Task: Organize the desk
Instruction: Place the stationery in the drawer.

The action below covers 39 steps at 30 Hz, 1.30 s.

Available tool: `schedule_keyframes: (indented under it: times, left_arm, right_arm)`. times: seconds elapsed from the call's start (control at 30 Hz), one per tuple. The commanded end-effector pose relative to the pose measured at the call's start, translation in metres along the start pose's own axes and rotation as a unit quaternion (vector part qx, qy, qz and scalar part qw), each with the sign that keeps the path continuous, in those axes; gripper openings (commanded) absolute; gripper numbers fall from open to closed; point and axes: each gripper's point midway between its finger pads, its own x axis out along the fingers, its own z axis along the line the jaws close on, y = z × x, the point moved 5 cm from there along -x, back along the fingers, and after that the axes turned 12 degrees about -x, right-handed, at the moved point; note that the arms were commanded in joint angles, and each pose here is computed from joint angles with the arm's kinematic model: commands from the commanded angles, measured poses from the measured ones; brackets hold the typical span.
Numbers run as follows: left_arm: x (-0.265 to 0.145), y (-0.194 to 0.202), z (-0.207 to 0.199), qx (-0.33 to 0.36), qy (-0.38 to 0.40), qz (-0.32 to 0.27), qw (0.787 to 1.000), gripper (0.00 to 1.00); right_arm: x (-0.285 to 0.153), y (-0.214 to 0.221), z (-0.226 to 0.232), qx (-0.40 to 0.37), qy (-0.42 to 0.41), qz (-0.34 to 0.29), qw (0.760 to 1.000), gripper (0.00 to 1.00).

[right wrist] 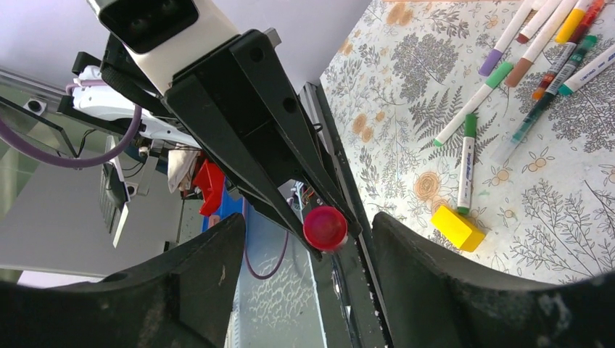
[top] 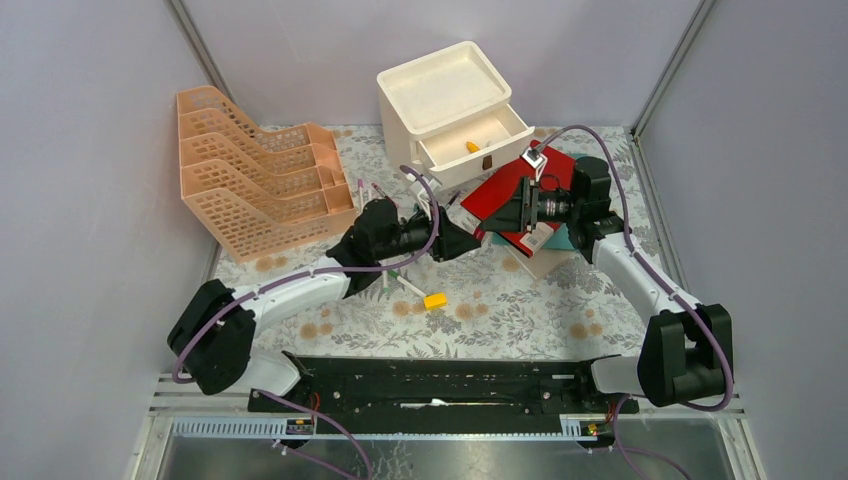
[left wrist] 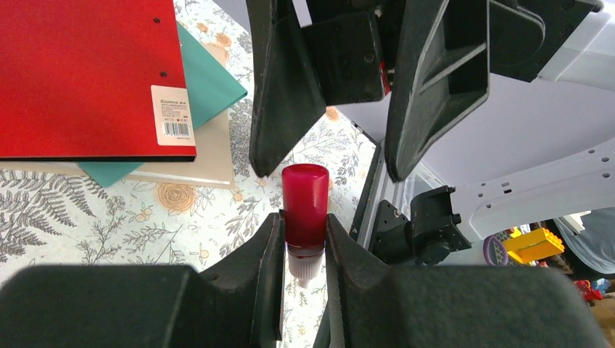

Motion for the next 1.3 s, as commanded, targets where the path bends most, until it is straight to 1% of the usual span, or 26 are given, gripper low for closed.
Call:
schedule_keyframes:
  times: [0.0, 0.07, 0.23, 0.33, 0.43, 0.47, 0.53, 0.6, 0.7, 0.77, 0.8, 0.83, 0.93, 1.0, 1.13, 1.23, 1.27]
  left_arm:
    - [0.008, -0.026, -0.023, 0.035, 0.042, -0.037, 0.998, 0.0]
    - [0.01, -0.026, -0.023, 0.033, 0.043, -0.036, 0.998, 0.0]
    - [0.012, -0.026, -0.022, 0.028, 0.043, -0.035, 0.998, 0.0]
    - [0.012, -0.025, -0.021, 0.026, 0.042, -0.034, 0.998, 0.01]
    - [0.012, -0.025, -0.02, 0.023, 0.038, -0.035, 0.998, 0.11]
    - [0.011, -0.025, -0.02, 0.023, 0.038, -0.036, 0.998, 0.16]
    - [0.009, -0.026, -0.02, 0.022, 0.034, -0.039, 0.998, 0.27]
    - [0.006, -0.025, -0.021, 0.022, 0.031, -0.041, 0.998, 0.42]
    - [-0.004, -0.026, -0.02, 0.026, 0.027, -0.053, 0.998, 0.66]
    - [-0.013, -0.028, -0.018, 0.03, 0.023, -0.063, 0.997, 0.78]
    - [-0.019, -0.03, -0.016, 0.03, 0.017, -0.07, 0.997, 0.91]
    - [-0.025, -0.032, -0.014, 0.03, 0.012, -0.077, 0.997, 0.98]
    - [-0.045, -0.041, -0.006, 0.031, -0.014, -0.106, 0.994, 0.99]
    - [-0.06, -0.048, 0.0, 0.028, -0.041, -0.131, 0.99, 0.99]
    - [-0.089, -0.055, 0.016, 0.007, -0.128, -0.191, 0.973, 0.99]
    - [-0.104, -0.05, 0.024, 0.011, -0.147, -0.203, 0.968, 0.99]
    - [-0.108, -0.05, 0.026, 0.007, -0.153, -0.207, 0.966, 0.99]
  right_arm:
    - [0.006, -0.005, 0.006, -0.024, -0.012, 0.006, 1.0, 0.69]
    - [0.007, -0.004, 0.006, -0.023, -0.013, 0.009, 1.0, 0.64]
    - [0.01, -0.002, 0.006, -0.022, -0.017, 0.016, 0.999, 0.45]
    - [0.011, -0.003, 0.006, -0.027, -0.018, 0.017, 0.999, 0.28]
    - [0.012, -0.003, 0.006, -0.032, -0.018, 0.018, 0.999, 0.11]
    - [0.012, -0.002, 0.006, -0.034, -0.017, 0.018, 0.999, 0.07]
    - [0.011, -0.002, 0.006, -0.037, -0.017, 0.018, 0.999, 0.02]
    - [0.011, -0.003, 0.007, -0.045, -0.019, 0.018, 0.999, 0.0]
    - [0.01, -0.005, 0.008, -0.06, -0.022, 0.022, 0.998, 0.0]
    - [0.009, -0.006, 0.008, -0.073, -0.022, 0.026, 0.997, 0.0]
    - [0.009, -0.007, 0.008, -0.079, -0.021, 0.029, 0.996, 0.0]
    - [0.009, -0.008, 0.008, -0.088, -0.02, 0.031, 0.995, 0.0]
    - [0.006, -0.011, 0.003, -0.105, 0.01, 0.045, 0.993, 0.0]
    - [0.005, -0.02, -0.001, -0.145, 0.034, 0.055, 0.987, 0.0]
    - [0.01, -0.073, 0.013, -0.206, 0.028, 0.031, 0.978, 0.0]
    - [0.014, -0.11, 0.024, -0.249, 0.024, 0.013, 0.968, 0.0]
    - [0.009, -0.096, 0.013, -0.277, 0.043, 0.053, 0.958, 0.0]
